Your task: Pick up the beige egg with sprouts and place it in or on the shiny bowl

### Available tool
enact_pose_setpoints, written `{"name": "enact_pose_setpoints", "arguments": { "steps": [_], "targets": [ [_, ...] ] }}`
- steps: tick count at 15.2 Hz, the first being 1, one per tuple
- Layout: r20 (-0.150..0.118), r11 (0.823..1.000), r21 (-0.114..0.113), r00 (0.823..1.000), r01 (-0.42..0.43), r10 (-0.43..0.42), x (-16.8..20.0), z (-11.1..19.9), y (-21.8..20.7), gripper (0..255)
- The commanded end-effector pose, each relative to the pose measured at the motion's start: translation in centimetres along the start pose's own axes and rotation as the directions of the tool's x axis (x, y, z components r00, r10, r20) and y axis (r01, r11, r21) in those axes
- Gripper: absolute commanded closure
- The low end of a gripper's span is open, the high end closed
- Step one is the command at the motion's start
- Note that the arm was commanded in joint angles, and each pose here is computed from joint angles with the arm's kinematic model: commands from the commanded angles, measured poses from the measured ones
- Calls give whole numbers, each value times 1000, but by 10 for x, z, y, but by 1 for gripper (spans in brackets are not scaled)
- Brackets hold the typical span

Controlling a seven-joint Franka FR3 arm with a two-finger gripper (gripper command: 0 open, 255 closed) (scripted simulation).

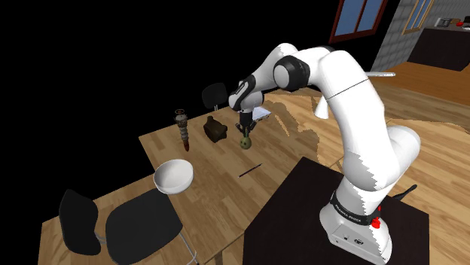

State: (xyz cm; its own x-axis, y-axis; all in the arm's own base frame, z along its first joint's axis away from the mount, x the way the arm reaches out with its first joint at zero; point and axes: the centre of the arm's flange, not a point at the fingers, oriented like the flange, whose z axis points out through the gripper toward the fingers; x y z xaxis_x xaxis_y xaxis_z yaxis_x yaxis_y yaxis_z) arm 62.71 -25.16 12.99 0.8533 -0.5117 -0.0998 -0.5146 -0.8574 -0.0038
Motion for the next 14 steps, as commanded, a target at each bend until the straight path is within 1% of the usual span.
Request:
{"name": "enact_pose_setpoints", "arguments": {
  "steps": [1,14],
  "targets": [
    [0,1000,0,1000,0,0,0,-10,0,255],
    [0,1000,0,1000,0,0,-7,-78,-1,255]
  ]
}}
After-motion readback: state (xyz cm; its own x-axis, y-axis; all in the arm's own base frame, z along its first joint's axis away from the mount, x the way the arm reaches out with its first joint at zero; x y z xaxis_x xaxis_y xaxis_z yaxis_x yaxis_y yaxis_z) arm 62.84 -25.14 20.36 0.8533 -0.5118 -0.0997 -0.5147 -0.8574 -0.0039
